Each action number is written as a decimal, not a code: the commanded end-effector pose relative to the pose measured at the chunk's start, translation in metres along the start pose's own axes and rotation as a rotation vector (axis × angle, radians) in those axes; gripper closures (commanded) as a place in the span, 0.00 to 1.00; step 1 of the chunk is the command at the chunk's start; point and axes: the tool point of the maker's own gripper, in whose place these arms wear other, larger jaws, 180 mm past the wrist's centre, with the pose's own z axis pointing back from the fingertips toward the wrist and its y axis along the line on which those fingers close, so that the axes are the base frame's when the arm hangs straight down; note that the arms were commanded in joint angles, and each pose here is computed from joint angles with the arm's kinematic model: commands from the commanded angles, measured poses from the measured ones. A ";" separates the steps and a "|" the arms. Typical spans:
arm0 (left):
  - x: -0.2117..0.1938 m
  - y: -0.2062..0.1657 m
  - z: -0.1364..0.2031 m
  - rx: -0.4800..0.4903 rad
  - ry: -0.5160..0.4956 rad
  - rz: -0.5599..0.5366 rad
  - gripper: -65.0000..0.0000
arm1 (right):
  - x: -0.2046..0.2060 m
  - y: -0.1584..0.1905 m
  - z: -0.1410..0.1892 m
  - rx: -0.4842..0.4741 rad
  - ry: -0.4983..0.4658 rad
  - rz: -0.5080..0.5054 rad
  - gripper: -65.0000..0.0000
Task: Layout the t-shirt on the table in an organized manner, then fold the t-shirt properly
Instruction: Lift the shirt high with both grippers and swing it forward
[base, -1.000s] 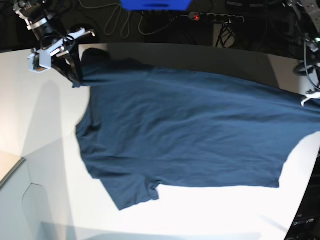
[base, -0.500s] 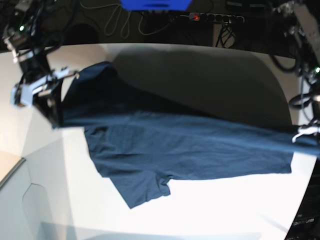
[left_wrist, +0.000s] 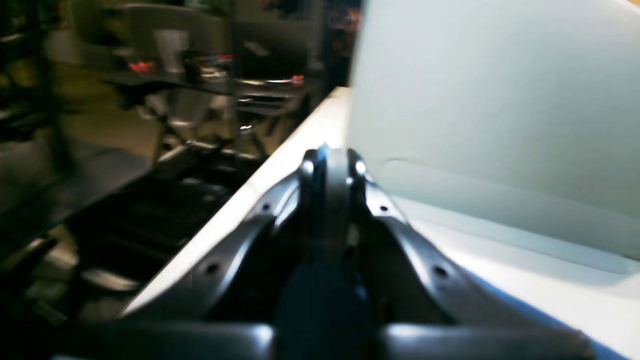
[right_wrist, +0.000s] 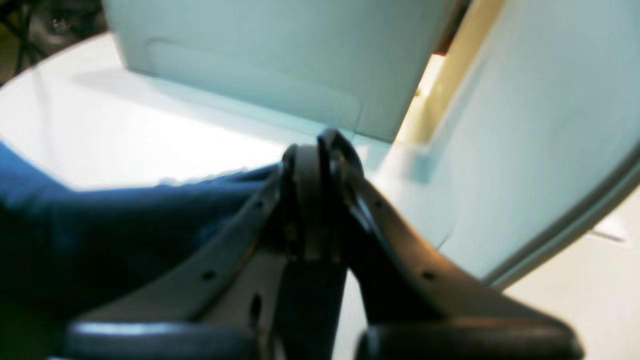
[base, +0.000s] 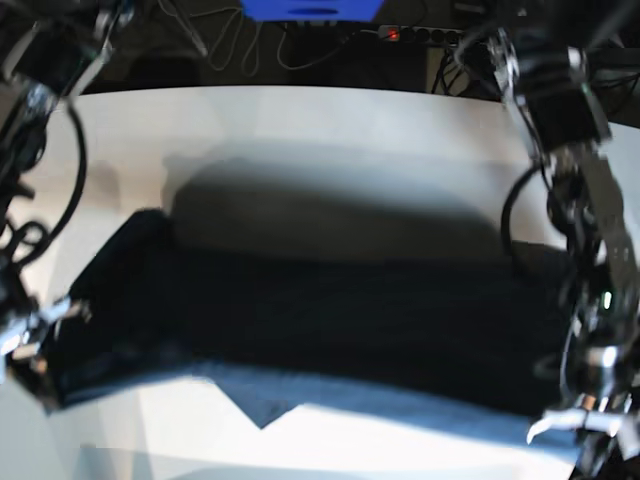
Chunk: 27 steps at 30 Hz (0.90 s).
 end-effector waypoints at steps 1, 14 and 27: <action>0.032 -0.003 -0.018 0.002 -0.085 0.009 1.00 | 0.028 -0.012 -0.010 -0.010 -0.076 0.011 1.00; 0.129 -0.104 -0.127 -0.154 -0.143 0.091 1.00 | 0.160 -0.102 -0.110 -0.017 -0.222 -0.052 1.00; 0.159 -0.126 -0.131 -0.186 -0.182 0.127 1.00 | 0.200 -0.120 -0.111 -0.019 -0.273 0.009 1.00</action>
